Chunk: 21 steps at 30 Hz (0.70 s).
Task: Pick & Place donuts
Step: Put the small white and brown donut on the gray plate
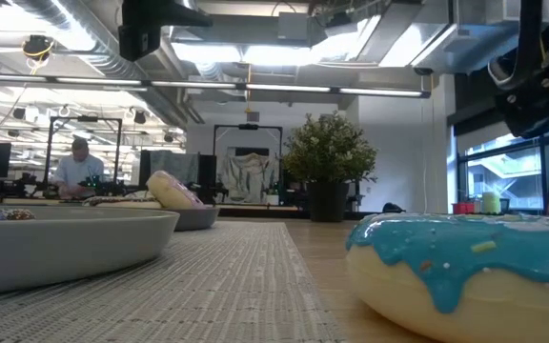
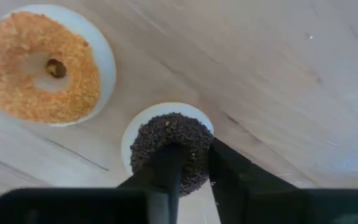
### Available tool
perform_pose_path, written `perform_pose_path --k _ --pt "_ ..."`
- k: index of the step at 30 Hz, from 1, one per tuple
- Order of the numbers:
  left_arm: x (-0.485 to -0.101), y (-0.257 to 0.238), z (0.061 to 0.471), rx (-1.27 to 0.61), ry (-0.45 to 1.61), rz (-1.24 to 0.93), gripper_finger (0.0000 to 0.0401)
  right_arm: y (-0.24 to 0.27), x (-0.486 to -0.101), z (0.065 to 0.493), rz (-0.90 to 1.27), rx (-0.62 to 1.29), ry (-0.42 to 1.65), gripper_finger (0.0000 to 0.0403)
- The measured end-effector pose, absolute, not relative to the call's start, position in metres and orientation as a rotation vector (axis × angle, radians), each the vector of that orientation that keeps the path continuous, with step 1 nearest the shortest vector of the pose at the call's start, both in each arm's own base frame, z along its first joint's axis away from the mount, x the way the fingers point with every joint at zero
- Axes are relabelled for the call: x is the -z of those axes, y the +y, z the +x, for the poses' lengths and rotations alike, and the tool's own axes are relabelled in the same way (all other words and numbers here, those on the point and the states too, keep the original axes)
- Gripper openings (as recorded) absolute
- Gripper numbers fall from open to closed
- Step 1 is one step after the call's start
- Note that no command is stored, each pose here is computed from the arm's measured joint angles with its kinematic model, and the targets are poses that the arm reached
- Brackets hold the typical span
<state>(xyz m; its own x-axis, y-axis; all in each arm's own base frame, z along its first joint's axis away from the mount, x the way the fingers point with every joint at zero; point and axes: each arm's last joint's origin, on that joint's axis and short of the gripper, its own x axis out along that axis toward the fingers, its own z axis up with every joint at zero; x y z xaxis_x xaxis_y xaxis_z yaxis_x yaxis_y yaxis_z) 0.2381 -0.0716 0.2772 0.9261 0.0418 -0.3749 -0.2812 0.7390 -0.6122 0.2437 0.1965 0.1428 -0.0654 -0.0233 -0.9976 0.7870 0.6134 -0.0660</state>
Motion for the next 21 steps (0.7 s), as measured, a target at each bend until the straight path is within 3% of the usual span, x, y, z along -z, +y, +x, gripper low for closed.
perform_pose_path --k 8,15,21 --pt "-0.278 -0.071 0.238 -0.211 0.329 -0.768 0.0166 0.191 -0.171 0.238 0.700 0.689 1.446 0.0022" --pt "-0.278 -0.070 0.239 -0.271 0.285 -0.959 0.0166 0.175 -0.219 0.246 0.703 0.611 1.166 0.0028" --pt "-0.277 -0.067 0.240 -0.379 0.210 -0.954 0.0166 0.155 -0.262 0.282 0.567 0.490 0.933 0.0030"
